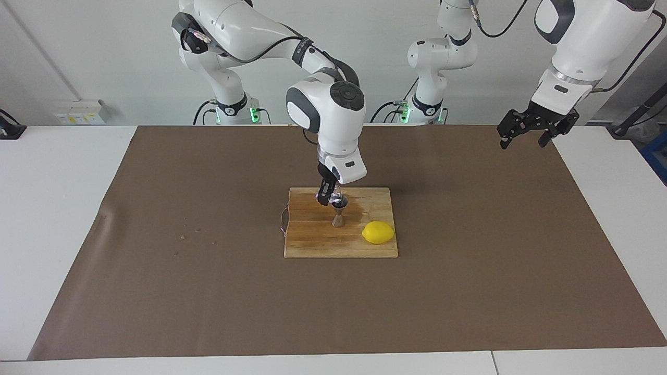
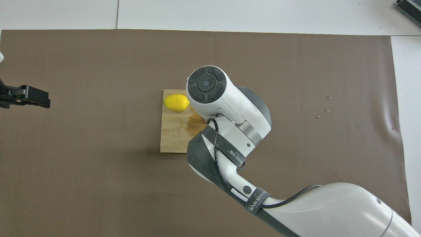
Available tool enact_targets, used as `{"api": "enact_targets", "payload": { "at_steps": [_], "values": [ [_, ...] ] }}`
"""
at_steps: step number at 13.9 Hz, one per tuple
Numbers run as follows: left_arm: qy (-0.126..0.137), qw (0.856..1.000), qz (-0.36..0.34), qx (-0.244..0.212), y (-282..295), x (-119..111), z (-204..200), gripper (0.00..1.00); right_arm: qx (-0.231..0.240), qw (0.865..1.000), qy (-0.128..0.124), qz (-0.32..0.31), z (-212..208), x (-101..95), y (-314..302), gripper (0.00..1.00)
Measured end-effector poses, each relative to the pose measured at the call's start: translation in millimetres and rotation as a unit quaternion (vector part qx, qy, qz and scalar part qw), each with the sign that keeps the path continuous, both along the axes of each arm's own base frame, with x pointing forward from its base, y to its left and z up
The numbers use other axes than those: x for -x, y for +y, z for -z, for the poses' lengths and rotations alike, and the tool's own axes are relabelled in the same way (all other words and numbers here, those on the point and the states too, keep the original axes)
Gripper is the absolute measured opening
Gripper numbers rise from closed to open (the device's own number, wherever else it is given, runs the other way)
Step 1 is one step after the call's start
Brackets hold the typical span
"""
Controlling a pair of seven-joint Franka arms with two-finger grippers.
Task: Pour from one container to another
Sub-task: 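Tip the clear glass upright and lift it away from the cup, then carry the clear glass past the board and lower it onto the mat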
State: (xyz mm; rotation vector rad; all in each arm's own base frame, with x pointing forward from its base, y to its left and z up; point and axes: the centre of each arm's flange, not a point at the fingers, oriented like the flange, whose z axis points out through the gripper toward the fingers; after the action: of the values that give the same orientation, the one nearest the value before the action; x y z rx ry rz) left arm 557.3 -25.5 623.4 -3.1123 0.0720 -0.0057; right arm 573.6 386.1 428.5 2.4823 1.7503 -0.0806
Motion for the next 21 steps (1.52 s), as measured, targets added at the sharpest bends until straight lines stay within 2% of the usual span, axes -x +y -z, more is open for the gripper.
{"api": "enact_targets", "payload": {
  "at_steps": [9,14,18,21],
  "values": [
    [0.000,1.000,0.000,0.000,0.0,0.0,0.0,1.00,-0.016,1.000,-0.001,0.009,-7.3,-6.5,-4.7,0.48],
    [0.000,1.000,0.000,0.000,0.0,0.0,0.0,1.00,-0.104,0.994,0.004,0.020,-47.4,-16.7,-16.7,0.48],
    [0.000,1.000,0.000,0.000,0.0,0.0,0.0,1.00,-0.158,0.987,0.003,0.017,-88.9,-41.8,-84.6,0.48],
    [0.000,1.000,0.000,0.000,0.0,0.0,0.0,1.00,-0.181,0.983,0.002,0.025,-89.1,-71.7,-161.3,0.48]
  ]
}}
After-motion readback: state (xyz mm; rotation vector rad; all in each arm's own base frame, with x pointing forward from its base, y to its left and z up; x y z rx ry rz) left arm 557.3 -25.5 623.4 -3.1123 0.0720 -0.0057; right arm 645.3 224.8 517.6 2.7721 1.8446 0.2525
